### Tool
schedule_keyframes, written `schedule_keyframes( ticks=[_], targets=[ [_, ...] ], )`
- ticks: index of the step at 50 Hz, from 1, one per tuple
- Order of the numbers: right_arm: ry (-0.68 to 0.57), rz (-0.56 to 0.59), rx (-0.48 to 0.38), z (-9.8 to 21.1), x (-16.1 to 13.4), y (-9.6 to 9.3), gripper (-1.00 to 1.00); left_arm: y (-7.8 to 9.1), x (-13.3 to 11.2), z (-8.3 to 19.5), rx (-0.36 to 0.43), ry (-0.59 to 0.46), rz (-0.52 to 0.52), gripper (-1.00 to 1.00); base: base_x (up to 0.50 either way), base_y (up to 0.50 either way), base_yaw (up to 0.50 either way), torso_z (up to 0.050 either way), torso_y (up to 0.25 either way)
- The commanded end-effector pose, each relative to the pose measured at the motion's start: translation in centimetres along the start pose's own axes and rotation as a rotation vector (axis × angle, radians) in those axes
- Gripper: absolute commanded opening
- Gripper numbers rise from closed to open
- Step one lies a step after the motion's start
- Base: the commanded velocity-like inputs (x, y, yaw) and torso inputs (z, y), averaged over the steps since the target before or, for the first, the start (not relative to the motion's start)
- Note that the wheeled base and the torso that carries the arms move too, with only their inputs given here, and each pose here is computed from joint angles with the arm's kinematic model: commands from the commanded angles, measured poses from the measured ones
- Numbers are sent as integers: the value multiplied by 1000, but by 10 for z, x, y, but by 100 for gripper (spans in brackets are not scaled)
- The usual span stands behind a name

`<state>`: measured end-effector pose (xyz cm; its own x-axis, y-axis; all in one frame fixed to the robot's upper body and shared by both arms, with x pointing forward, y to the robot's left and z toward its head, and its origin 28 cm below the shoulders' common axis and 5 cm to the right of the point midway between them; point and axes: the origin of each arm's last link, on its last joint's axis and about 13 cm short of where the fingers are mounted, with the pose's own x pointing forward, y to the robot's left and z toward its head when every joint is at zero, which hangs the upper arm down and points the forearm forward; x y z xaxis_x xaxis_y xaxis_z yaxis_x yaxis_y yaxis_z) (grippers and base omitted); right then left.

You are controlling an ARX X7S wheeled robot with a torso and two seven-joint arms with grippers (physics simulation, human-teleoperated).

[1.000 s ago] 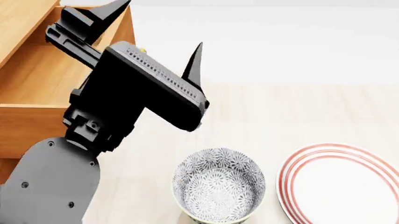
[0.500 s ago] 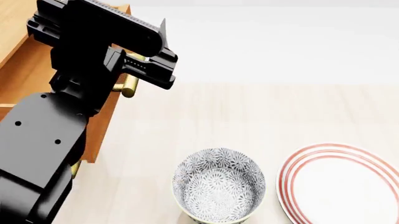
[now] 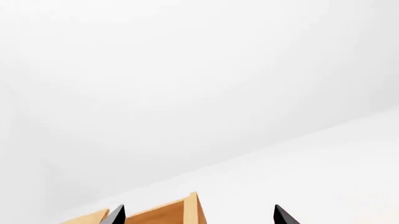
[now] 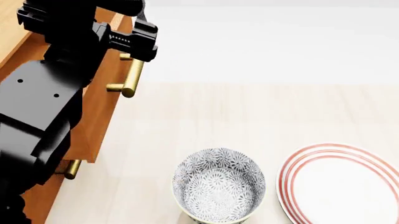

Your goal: Open the top drawer of the cabinet.

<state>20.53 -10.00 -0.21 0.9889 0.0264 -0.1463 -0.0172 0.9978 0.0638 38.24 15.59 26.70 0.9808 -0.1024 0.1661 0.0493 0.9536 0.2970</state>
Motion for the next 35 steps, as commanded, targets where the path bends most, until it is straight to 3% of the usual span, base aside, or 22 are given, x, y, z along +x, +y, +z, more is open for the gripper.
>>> schedule_keyframes(
  ticks=[1,6,20,25,32,35],
  targets=[
    [12,8,-1,-3,0,0,100,6,17,4,-150,88,48,100,0,0,0,0,0],
    [13,7,0,-3,0,0,100,5,16,4,-240,145,46,100,0,0,0,0,0],
    [13,1,-1,-2,1,0,100,9,23,-1,-302,202,95,100,0,0,0,0,0],
    [15,3,-1,-2,1,0,100,10,25,3,-356,258,108,100,0,0,0,0,0],
    [17,5,-1,-3,0,0,100,9,24,9,-365,302,96,100,0,0,0,0,0],
    [19,5,-1,-3,1,0,100,10,25,14,-371,379,95,100,0,0,0,0,0]
  ],
)
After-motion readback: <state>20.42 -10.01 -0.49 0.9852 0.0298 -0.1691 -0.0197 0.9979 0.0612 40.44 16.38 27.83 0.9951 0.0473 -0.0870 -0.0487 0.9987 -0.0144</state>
